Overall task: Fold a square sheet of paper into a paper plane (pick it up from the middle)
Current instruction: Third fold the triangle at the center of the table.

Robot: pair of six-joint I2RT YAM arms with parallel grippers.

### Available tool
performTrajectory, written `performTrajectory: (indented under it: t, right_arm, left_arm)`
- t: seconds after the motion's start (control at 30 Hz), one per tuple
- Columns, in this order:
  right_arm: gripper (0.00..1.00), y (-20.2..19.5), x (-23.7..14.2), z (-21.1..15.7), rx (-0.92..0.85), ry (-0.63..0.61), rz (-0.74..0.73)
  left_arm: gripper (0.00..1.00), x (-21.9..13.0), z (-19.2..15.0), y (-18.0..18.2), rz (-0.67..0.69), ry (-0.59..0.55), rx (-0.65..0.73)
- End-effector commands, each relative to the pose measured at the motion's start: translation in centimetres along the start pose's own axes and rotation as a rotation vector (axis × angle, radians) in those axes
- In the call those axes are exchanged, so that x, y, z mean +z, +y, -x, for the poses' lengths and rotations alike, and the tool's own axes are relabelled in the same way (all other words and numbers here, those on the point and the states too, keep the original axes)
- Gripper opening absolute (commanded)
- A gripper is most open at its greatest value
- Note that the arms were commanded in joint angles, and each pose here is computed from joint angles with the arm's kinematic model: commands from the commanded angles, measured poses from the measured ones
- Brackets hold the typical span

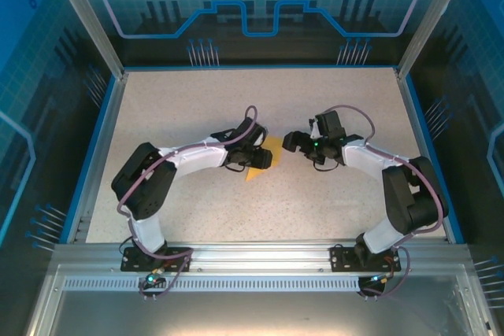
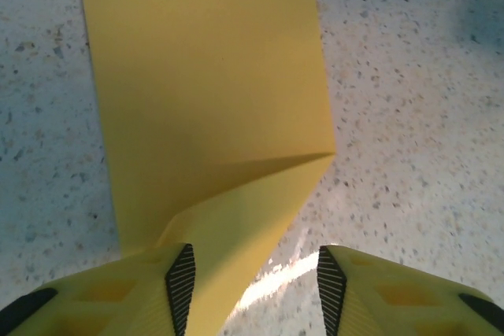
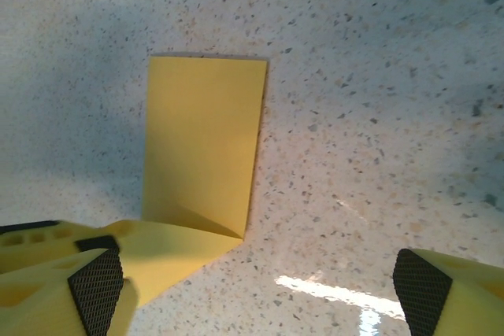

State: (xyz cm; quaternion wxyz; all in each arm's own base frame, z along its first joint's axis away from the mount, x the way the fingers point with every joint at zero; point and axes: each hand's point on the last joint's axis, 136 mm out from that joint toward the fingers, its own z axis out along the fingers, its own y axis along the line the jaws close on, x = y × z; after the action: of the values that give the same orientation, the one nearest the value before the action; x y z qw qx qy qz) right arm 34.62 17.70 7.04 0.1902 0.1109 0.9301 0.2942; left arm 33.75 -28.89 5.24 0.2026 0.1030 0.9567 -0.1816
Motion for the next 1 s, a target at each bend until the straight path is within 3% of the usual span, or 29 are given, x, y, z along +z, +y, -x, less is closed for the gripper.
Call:
performTrajectory:
  t: [0.0,0.17,0.33,0.7,0.97]
  right_arm:
    - [0.93,0.6,0.8,-0.6,0.03,0.04,0.05]
    - [0.9,1.8,2.1,-1.9,0.024,0.1,0.074]
    - [0.82,3.5,3.6,-3.1,0.021,0.155,0.105]
    - [0.5,4.8,5.8,-4.9,0.037,0.226,0.106]
    - [0.46,4.5,6.4,-5.4,0.051,0.244,0.085]
  left_arm:
    - [0.45,0.6,1.4,0.3,0.042,-0.023,-0.016]
    - [0.35,1.3,1.5,1.8,0.073,-0.032,-0.083]
    - [0.34,1.8,1.0,2.8,0.061,-0.014,-0.151]
    - [0.25,2.6,-0.2,4.0,0.057,0.014,-0.214]
    - [0.24,2.8,-0.3,4.6,0.068,0.016,-0.223]
